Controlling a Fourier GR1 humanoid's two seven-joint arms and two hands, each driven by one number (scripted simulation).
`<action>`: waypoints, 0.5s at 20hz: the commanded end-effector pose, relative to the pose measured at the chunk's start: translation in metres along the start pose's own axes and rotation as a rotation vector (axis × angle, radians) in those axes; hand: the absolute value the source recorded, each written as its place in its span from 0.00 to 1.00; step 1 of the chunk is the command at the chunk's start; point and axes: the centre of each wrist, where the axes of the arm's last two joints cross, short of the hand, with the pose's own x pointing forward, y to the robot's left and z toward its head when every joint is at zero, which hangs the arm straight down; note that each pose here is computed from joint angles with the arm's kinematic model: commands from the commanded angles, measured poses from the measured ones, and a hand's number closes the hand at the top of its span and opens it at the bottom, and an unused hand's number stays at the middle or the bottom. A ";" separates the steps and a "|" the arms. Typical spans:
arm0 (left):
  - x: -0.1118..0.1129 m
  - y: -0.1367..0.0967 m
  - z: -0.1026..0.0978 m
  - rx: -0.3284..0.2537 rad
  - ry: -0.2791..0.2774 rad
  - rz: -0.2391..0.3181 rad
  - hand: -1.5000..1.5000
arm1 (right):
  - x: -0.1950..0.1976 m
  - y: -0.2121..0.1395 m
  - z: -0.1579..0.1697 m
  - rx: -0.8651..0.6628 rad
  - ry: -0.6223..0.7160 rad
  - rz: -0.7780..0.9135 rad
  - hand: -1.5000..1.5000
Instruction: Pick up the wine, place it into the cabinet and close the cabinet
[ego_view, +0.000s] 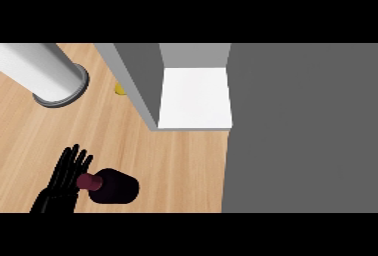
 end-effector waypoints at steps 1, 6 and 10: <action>-0.013 0.012 0.003 -0.013 0.003 0.008 0.00 | 0.033 0.008 0.026 0.030 -0.067 -0.062 0.00; -0.022 -0.004 -0.005 -0.025 0.002 0.011 0.00 | 0.025 0.001 0.011 0.037 -0.062 -0.036 0.00; -0.032 0.016 -0.019 -0.003 0.028 0.003 0.00 | 0.025 -0.005 0.027 0.048 -0.070 -0.039 0.00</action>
